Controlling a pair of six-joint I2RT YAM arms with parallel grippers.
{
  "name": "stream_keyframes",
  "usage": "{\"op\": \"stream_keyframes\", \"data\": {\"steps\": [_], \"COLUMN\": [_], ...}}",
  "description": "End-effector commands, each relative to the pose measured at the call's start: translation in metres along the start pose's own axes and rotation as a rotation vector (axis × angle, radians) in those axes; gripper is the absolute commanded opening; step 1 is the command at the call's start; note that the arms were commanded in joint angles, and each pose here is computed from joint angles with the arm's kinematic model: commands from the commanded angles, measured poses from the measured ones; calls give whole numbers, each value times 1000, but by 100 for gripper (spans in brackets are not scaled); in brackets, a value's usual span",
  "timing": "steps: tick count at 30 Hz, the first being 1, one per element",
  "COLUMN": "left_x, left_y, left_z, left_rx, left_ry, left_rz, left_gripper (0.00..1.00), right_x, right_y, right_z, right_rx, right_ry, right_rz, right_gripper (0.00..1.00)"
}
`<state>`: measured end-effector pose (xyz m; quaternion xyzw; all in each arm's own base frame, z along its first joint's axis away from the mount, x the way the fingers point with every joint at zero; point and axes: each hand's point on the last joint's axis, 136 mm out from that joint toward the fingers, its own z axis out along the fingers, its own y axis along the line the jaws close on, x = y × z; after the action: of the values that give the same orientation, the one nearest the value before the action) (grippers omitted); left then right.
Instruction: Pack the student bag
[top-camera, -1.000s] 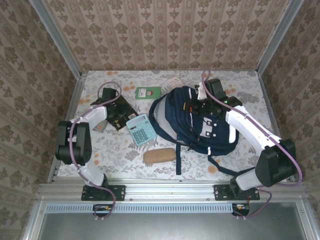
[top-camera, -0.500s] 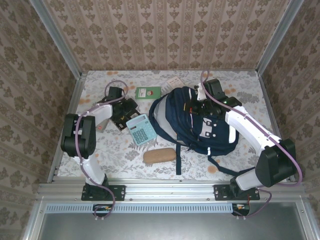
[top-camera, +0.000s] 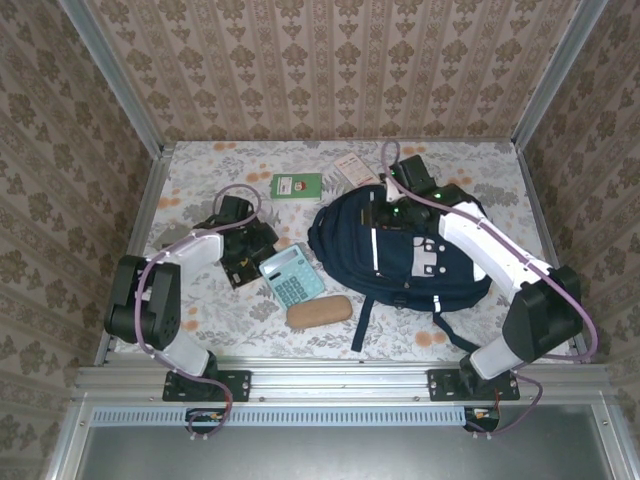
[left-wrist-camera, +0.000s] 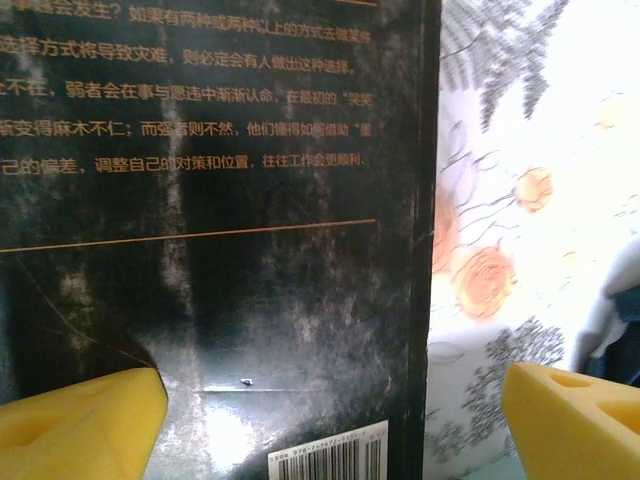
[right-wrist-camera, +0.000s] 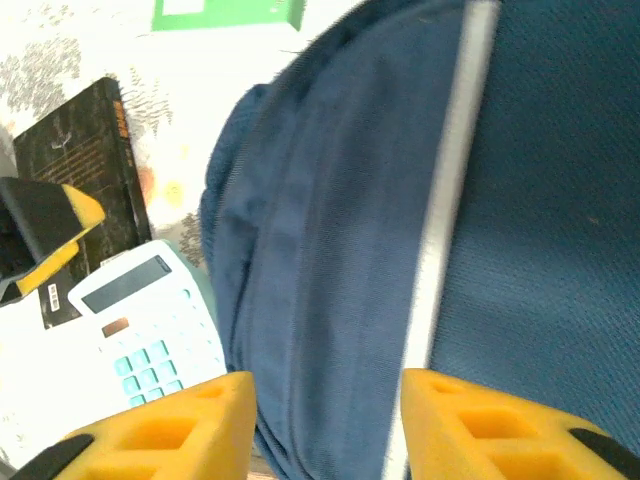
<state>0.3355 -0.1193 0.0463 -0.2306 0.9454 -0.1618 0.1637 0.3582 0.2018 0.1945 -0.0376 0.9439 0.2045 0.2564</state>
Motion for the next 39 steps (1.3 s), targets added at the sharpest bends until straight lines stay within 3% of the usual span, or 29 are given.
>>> {"op": "stream_keyframes", "data": {"steps": [1,9,15,29,39], "left_x": [20,-3,-14,-17,-27], "left_y": [42,52,71,83,66], "left_z": [-14,-38,-38,-6,-3], "left_rx": [-140,-75,-86,-82,-44], "left_ry": [90,47,33,77,64], "left_rz": [9,-13,-52,-44,-5], "left_gripper": [91,92,92,79,68], "right_x": [-7,1,16,46,88], "right_y": [29,119,156,172,168], "right_z": [5,66,112,210,214], "right_rx": [10,-155,-207,-174,-152], "right_ry": [-10,69,133,241,321], "right_rz": [-116,-203,-207,-137,-160], "right_gripper": [43,42,42,44,44]}}
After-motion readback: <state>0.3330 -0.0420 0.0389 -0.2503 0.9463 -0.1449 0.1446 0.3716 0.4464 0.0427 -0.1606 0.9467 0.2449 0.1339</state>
